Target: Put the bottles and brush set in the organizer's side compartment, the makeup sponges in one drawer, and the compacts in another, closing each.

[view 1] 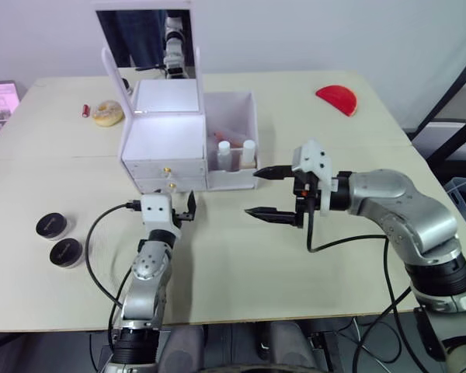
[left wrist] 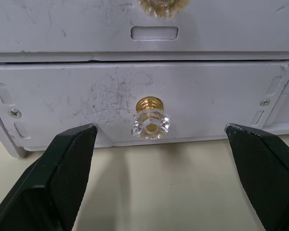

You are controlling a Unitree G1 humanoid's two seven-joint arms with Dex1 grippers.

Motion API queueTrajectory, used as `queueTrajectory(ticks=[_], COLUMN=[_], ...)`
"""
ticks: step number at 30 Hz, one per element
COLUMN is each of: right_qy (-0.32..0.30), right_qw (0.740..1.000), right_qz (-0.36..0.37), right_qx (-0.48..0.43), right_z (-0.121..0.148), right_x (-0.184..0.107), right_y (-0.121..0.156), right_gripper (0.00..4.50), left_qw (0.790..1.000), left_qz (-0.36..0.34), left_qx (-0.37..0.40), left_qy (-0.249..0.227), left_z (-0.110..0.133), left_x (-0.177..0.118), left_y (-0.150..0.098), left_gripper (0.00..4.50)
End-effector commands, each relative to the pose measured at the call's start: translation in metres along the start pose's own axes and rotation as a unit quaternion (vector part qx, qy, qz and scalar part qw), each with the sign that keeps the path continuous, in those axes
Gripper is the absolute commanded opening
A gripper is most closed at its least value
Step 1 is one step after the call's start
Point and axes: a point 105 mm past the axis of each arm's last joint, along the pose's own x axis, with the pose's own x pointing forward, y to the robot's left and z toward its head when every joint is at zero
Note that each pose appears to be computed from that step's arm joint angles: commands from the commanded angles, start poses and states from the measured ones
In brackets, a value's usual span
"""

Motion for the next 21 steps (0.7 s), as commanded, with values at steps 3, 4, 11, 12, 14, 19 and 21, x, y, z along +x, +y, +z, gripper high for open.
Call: queueTrajectory(ticks=[3, 4, 11, 12, 14, 19, 21], right_qy=[-0.008, -0.008, -0.008, -0.008, -0.008, -0.006, -0.006], right_qw=[1.000, 1.000, 1.000, 1.000, 1.000, 1.000, 1.000], right_qz=[-0.005, -0.006, -0.009, -0.009, -0.010, -0.010, -0.010], right_qx=[-0.023, -0.024, -0.023, -0.023, -0.023, -0.022, -0.021], right_z=[0.0109, 0.0111, 0.0109, 0.0108, 0.0106, 0.0098, 0.0094], right_x=[-0.0038, -0.0039, -0.0051, -0.0051, -0.0055, -0.0058, -0.0059], right_y=[0.0007, 0.0007, 0.0014, 0.0015, 0.0017, 0.0024, 0.0029], right_gripper=[4.50, 4.50, 4.50, 4.50, 4.50, 4.50, 4.50], left_qw=[1.000, 1.000, 0.999, 0.999, 0.999, 0.999, 0.999], left_qz=[-0.005, -0.008, -0.016, -0.017, -0.022, -0.023, -0.023], left_qx=[-0.005, -0.006, -0.009, -0.009, -0.009, -0.010, -0.010], left_qy=[-0.027, -0.028, -0.031, -0.031, -0.032, -0.031, -0.031], left_z=[0.0132, 0.0133, 0.0139, 0.0140, 0.0142, 0.0136, 0.0137], left_x=[0.0043, 0.0048, 0.0081, 0.0082, 0.0083, 0.0074, 0.0062], left_y=[-0.0025, -0.0035, -0.0078, -0.0079, -0.0093, -0.0098, -0.0098], left_gripper=[4.47, 4.47, 3.20, 2.65, 1.58, 0.02, 0.02])
